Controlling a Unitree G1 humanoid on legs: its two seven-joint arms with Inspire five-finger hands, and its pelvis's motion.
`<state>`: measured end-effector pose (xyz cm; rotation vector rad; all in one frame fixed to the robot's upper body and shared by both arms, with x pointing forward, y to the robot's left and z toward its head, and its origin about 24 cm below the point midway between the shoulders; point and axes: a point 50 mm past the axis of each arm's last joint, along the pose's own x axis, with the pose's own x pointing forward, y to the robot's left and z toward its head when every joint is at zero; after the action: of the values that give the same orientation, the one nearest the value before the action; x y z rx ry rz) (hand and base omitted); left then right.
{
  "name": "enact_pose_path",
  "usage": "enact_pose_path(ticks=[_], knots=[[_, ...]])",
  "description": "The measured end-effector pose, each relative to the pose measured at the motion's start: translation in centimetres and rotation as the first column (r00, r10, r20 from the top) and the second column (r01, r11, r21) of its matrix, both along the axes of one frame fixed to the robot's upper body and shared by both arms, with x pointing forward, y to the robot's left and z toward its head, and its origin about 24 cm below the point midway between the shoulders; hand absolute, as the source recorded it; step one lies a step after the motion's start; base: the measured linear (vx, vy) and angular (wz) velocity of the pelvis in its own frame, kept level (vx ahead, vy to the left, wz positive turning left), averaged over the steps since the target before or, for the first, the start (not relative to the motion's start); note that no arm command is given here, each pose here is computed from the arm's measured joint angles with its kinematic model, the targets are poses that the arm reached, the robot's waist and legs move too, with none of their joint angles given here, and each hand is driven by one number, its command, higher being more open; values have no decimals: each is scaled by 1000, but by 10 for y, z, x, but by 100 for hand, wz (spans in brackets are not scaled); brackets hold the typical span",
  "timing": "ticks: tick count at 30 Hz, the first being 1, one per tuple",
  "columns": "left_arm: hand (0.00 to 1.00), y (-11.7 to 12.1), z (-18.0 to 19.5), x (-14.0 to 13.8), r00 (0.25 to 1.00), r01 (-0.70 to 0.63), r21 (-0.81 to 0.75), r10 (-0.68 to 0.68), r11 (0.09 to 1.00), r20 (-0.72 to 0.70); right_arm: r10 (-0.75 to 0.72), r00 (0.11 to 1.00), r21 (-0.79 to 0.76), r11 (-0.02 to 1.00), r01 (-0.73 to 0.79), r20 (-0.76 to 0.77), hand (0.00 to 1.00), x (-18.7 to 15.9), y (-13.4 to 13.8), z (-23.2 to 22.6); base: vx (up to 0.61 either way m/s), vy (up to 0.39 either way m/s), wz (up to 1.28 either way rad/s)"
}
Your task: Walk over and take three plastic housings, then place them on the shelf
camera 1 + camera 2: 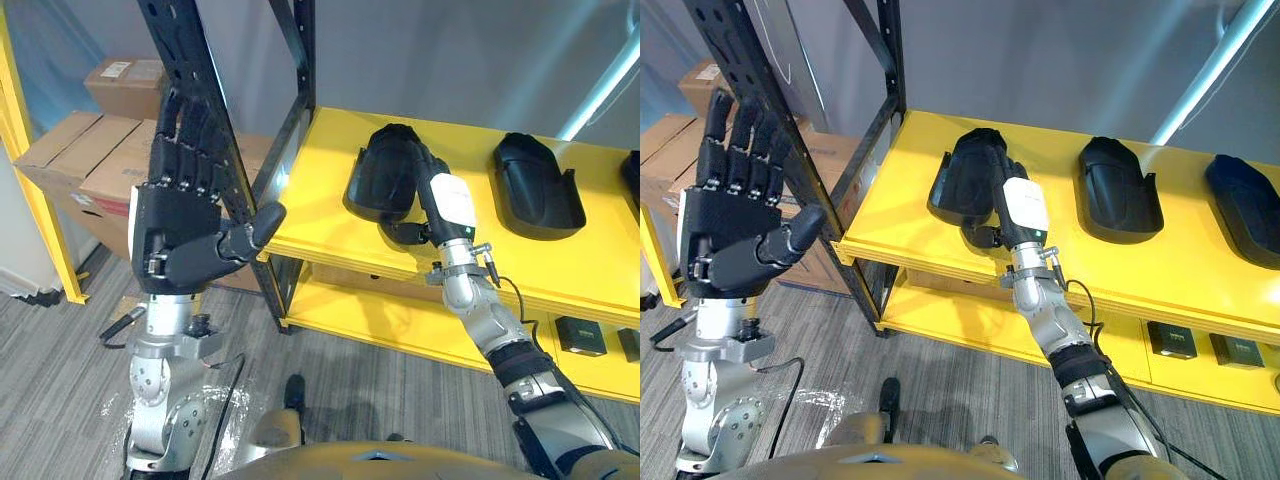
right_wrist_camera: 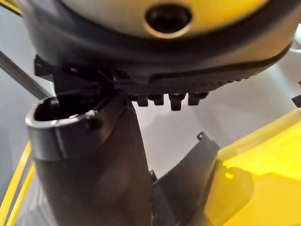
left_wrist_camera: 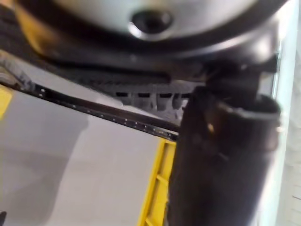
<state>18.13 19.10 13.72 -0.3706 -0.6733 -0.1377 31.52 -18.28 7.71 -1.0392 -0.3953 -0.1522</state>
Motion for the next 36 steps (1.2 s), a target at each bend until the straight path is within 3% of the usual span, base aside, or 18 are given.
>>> enact_pose_path(ticks=[12, 25, 28, 32, 36], knots=[[100, 7, -3, -4, 1000, -24, -27, 24, 999, -12, -84, 996, -5, 996, 84, 3, 100, 7, -10, -2, 7, -22, 5], [100, 8, -3, -4, 1000, -22, -31, 22, 999, -12, -61, 997, 13, 998, 60, 51, 100, 4, -8, 1, 0, -3, -1], [100, 7, -4, -5, 1000, -20, -28, 20, 999, -13, -14, 972, 31, 999, 7, 233, 100, -19, -5, 15, 19, -24, -6], [100, 10, -8, -12, 999, -35, -24, 34, 999, -42, 85, 858, 46, 991, -125, 506, 100, -71, -1, 47, 53, -1, -21], [100, 18, -11, -26, 992, -120, -54, 117, 991, -56, -51, 804, 214, 972, -96, 592, 100, -116, -16, 60, 4, -4, -29]])
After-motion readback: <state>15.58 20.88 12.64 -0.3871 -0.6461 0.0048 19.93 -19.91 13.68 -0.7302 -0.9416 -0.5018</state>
